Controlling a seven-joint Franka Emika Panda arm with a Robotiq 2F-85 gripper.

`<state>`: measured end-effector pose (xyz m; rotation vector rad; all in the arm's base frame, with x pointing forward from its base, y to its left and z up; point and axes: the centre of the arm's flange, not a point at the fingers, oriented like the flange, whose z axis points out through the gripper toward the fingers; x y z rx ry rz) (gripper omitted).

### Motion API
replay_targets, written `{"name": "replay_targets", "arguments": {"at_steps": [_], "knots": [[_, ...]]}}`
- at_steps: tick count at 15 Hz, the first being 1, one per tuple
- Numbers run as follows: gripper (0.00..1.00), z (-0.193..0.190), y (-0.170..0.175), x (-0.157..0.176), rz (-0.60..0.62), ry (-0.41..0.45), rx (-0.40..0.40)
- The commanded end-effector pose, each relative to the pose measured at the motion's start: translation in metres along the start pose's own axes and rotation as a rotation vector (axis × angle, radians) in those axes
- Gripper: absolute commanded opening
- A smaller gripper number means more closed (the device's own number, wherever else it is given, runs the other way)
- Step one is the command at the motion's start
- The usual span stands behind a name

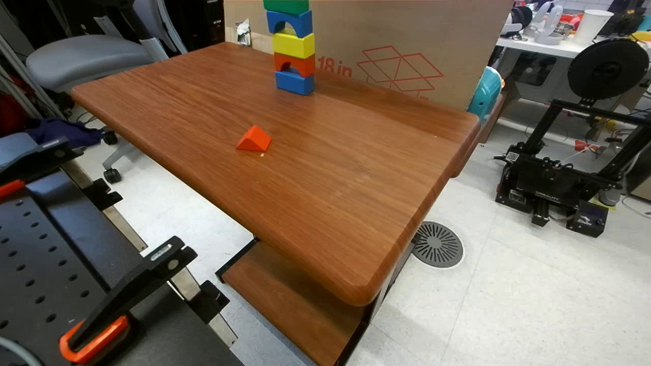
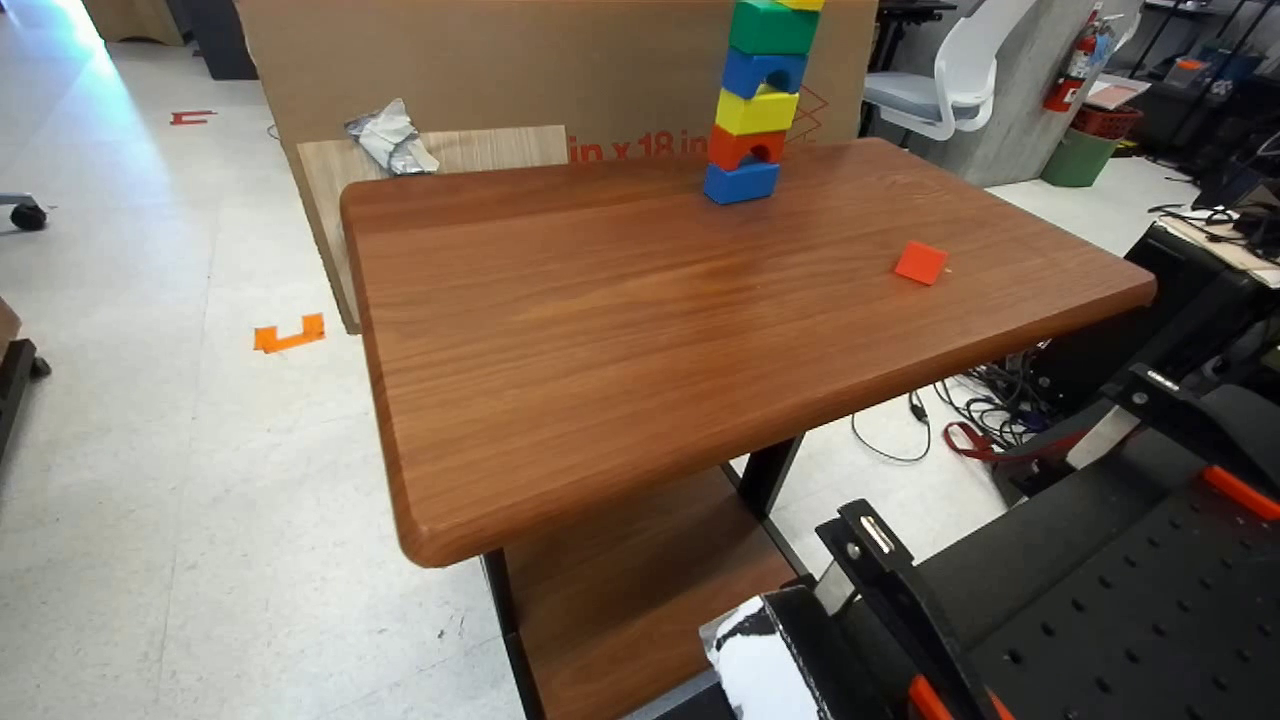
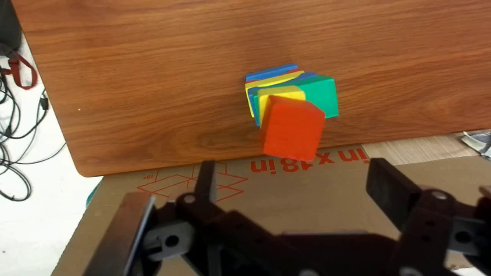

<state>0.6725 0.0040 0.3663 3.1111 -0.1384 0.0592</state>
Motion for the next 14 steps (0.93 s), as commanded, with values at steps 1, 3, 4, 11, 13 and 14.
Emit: {"name": "replay_targets", "arguments": {"at_steps": [1,3,4,11,13,14], "knots": [[1.00,-0.043,0.005,-0.020,-0.042,-0.009,-0.007],[1.00,-0.062,0.008,-0.033,-0.056,-0.001,-0.010],[1.00,-0.070,0.010,-0.039,-0.038,0.003,-0.002],[1.00,-0.064,0.007,-0.029,-0.028,0.007,0.004],[1.00,-0.063,0.007,-0.030,-0.028,0.005,0.004],[1.00,-0.063,0.007,-0.030,-0.028,0.005,0.004]]}}
